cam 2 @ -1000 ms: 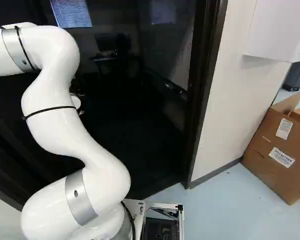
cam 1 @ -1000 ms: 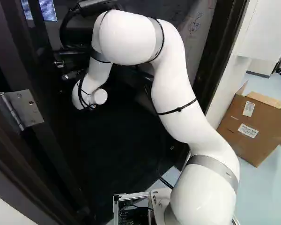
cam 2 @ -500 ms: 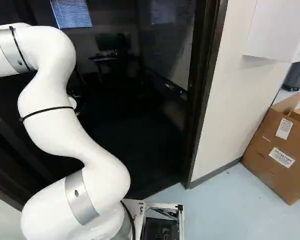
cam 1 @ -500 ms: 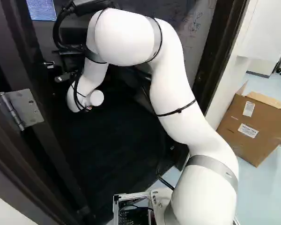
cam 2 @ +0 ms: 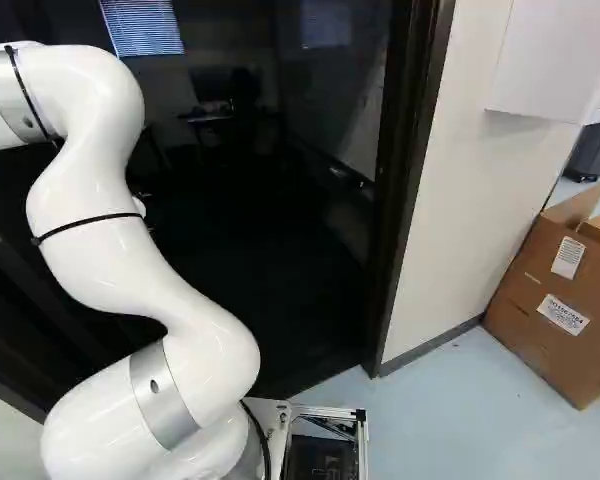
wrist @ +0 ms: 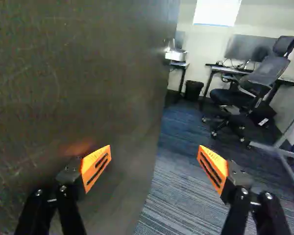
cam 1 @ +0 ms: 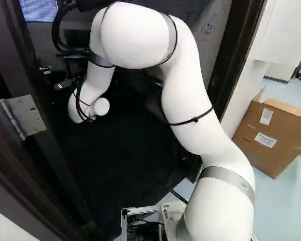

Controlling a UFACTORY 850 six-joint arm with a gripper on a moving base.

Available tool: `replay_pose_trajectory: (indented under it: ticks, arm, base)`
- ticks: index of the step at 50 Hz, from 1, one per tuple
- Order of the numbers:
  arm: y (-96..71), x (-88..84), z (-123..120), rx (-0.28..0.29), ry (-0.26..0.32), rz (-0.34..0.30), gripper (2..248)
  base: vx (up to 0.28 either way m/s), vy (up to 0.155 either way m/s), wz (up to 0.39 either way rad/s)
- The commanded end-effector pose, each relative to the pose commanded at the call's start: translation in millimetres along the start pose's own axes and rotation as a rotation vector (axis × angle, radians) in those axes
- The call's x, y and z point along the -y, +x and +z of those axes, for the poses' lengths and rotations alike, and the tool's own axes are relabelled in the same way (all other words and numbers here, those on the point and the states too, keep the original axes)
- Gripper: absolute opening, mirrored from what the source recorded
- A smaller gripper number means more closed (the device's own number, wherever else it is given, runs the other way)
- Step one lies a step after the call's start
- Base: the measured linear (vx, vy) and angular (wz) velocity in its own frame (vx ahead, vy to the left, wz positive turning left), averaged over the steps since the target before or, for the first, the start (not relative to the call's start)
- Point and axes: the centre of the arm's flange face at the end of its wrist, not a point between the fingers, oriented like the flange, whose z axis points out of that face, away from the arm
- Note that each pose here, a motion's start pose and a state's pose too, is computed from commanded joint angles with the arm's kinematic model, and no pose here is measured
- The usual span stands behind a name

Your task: Open the door and move inside

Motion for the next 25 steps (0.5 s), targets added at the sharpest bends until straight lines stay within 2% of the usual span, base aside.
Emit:
replay_pose_trajectory:
  ticks: [25]
  arm:
    - [0.3,3.4,-1.8,0.001,0.005,-0.001,247]
  base:
    - [0.000,0.000,0.000]
